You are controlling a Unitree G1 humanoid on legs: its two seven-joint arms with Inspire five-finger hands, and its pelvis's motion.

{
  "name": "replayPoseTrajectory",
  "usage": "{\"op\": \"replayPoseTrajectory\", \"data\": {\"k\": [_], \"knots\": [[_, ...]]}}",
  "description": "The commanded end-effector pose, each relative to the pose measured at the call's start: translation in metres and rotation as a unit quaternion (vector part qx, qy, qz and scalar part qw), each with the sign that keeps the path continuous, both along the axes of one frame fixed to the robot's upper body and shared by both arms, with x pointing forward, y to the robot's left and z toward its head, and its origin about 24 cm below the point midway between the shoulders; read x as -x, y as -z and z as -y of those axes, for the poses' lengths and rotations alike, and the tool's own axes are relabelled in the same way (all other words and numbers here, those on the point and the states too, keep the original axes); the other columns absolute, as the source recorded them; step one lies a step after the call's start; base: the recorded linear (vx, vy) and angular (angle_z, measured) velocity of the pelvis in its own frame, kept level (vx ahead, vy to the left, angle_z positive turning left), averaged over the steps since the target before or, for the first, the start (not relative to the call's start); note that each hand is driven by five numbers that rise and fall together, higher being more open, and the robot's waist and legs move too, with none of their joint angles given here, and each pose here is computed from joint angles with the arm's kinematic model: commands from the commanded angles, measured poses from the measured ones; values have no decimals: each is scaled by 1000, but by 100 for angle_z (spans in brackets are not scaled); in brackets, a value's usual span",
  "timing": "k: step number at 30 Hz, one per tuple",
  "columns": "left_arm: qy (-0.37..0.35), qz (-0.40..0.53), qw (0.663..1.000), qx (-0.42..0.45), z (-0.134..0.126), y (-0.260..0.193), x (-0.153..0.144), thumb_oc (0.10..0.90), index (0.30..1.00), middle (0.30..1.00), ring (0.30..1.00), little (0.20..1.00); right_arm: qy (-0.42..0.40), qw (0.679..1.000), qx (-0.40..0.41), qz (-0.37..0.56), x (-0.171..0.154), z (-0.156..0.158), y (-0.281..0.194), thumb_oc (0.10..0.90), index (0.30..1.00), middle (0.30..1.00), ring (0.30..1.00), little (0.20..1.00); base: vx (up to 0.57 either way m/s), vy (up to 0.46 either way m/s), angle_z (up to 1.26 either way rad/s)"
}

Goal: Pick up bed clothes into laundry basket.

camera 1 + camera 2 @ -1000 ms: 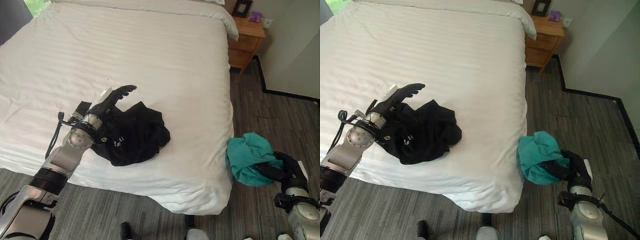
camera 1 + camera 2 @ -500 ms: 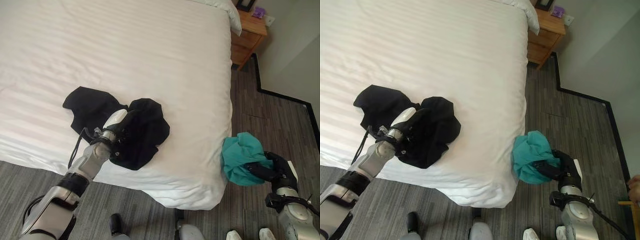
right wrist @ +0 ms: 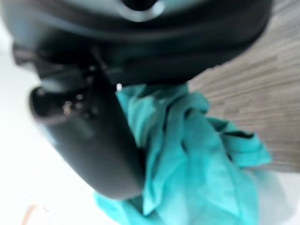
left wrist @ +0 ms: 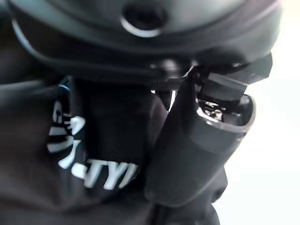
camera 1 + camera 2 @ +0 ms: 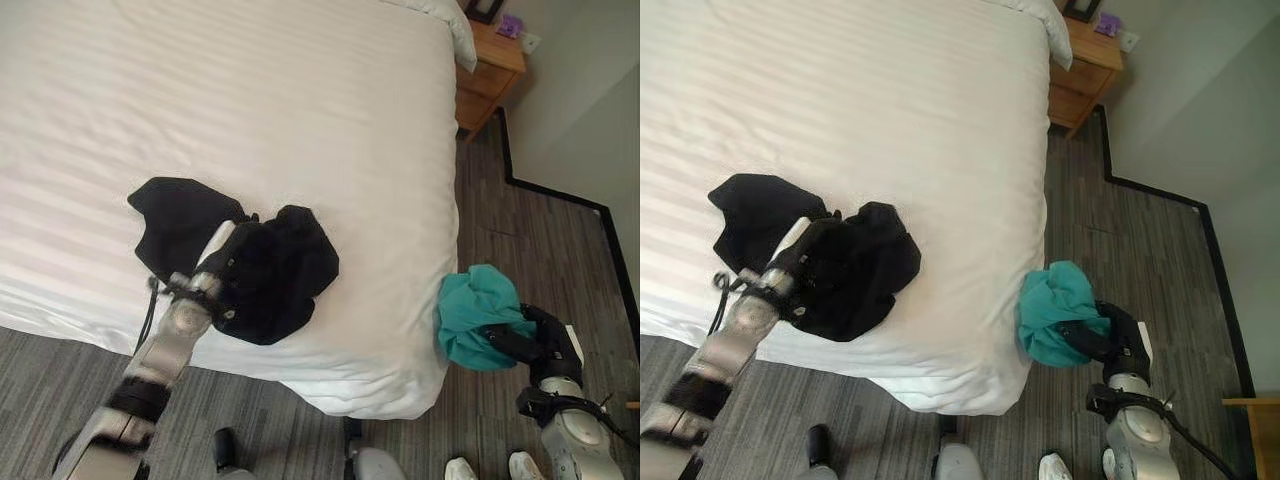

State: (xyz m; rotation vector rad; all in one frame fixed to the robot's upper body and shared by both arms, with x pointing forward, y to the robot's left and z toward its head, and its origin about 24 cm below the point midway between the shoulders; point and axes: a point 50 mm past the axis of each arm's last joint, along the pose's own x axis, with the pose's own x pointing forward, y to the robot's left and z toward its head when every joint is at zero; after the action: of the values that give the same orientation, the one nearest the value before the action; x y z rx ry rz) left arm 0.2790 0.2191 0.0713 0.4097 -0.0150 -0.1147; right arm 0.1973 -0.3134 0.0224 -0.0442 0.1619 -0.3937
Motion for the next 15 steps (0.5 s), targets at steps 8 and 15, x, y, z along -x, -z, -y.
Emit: {"op": "replayPoseTrajectory", "data": {"k": [8, 15], "knots": [[-71, -29, 960, 268, -12, 36, 72, 400, 300, 300, 300, 300, -10, 986, 45, 162, -15, -2, -65, 400, 300, 300, 300, 300, 18, -60, 13], [-111, 58, 930, 346, -17, 16, 66, 400, 300, 300, 300, 300, -109, 967, 16, 230, -27, -49, -84, 400, 300, 300, 300, 300, -22, -53, 26]]}}
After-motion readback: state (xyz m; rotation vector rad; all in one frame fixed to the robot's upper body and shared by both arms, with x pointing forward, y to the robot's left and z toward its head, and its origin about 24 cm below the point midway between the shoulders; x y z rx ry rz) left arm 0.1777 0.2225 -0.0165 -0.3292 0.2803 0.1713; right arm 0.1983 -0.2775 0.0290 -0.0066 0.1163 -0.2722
